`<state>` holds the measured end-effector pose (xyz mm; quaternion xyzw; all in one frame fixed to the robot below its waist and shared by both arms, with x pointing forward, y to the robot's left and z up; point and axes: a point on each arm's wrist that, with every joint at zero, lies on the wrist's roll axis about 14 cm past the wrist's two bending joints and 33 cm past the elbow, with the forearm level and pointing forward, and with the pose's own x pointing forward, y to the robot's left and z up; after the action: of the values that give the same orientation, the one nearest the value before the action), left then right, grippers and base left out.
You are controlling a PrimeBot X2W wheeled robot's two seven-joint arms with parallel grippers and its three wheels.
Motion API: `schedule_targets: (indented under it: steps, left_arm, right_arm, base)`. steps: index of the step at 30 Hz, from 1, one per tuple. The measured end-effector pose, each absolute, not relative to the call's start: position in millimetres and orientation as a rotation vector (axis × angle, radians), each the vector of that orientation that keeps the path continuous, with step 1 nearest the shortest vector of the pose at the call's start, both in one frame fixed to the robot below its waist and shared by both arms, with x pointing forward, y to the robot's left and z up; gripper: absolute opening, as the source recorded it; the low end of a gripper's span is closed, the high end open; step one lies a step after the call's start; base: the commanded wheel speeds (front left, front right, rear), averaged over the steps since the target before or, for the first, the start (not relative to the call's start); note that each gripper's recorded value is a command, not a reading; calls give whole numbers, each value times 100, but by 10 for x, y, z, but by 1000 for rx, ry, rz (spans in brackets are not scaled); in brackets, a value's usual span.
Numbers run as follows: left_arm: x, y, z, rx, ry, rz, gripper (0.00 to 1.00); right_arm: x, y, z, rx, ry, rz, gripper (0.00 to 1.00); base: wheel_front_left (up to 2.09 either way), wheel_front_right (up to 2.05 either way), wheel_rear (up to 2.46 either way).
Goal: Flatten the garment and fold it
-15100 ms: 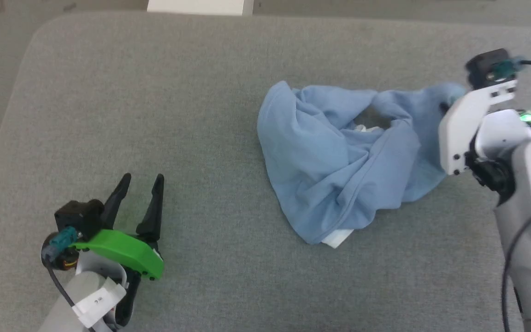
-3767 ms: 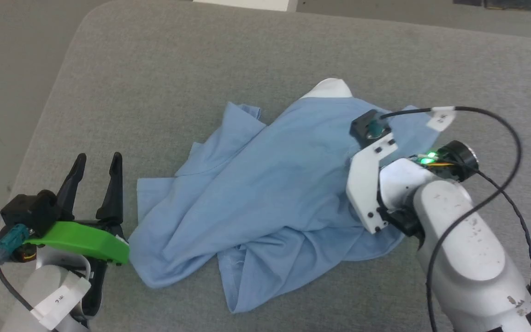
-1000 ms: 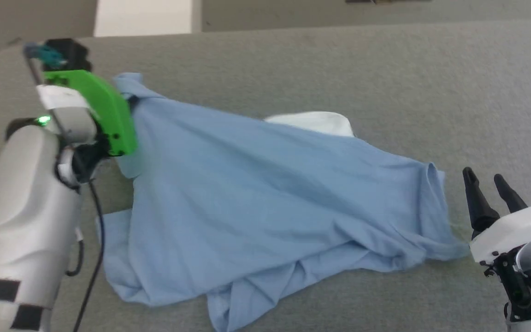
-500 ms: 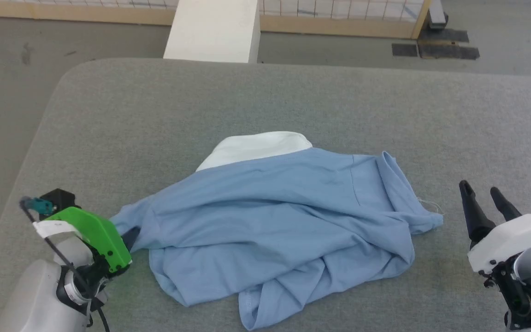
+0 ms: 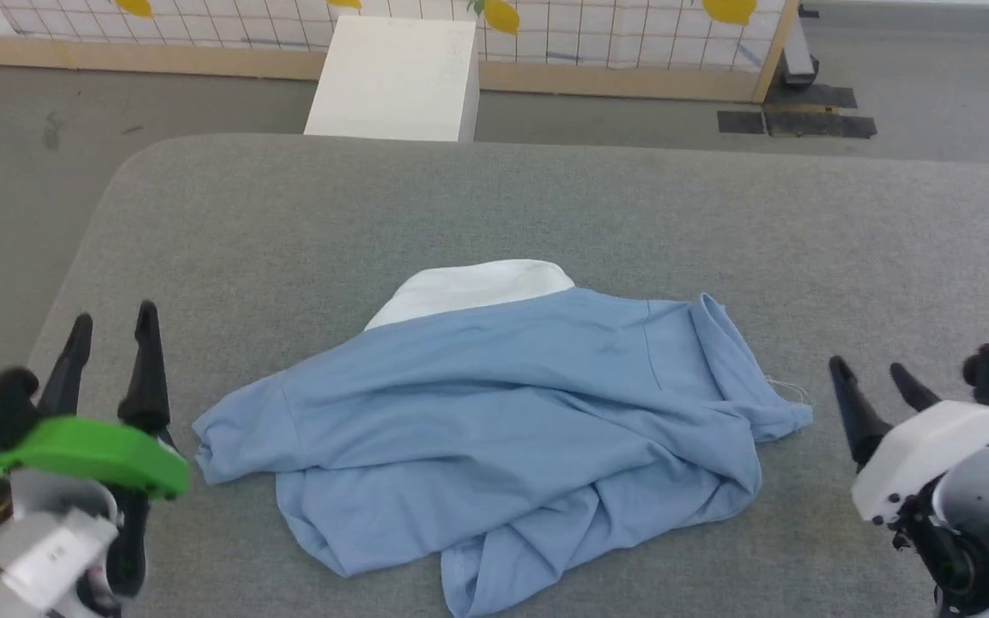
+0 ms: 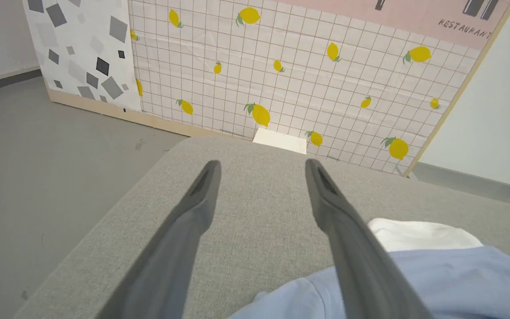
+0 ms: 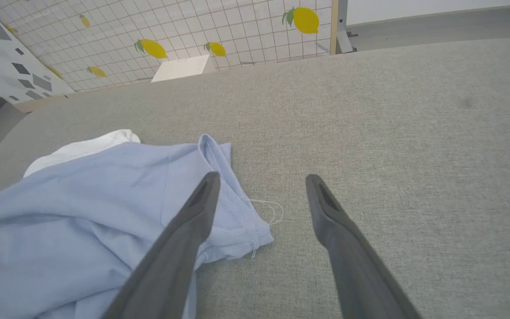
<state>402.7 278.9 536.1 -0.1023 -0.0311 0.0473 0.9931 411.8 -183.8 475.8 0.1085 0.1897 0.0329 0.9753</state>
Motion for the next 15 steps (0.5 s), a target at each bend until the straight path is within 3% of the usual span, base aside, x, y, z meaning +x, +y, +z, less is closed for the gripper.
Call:
schedule_targets:
  steps: [5, 15]
  left_arm:
    - [4003, 2711, 5172, -163, -54, 87, 100]
    - [4112, 2705, 4960, -139, -13, 88, 100]
  right_arm:
    - [4088, -1669, 4420, 57, 609, 112, 100]
    - [4366, -1606, 4104, -158, 870, 157, 100]
  base:
    - [0, 0, 0]
    - [0, 0, 0]
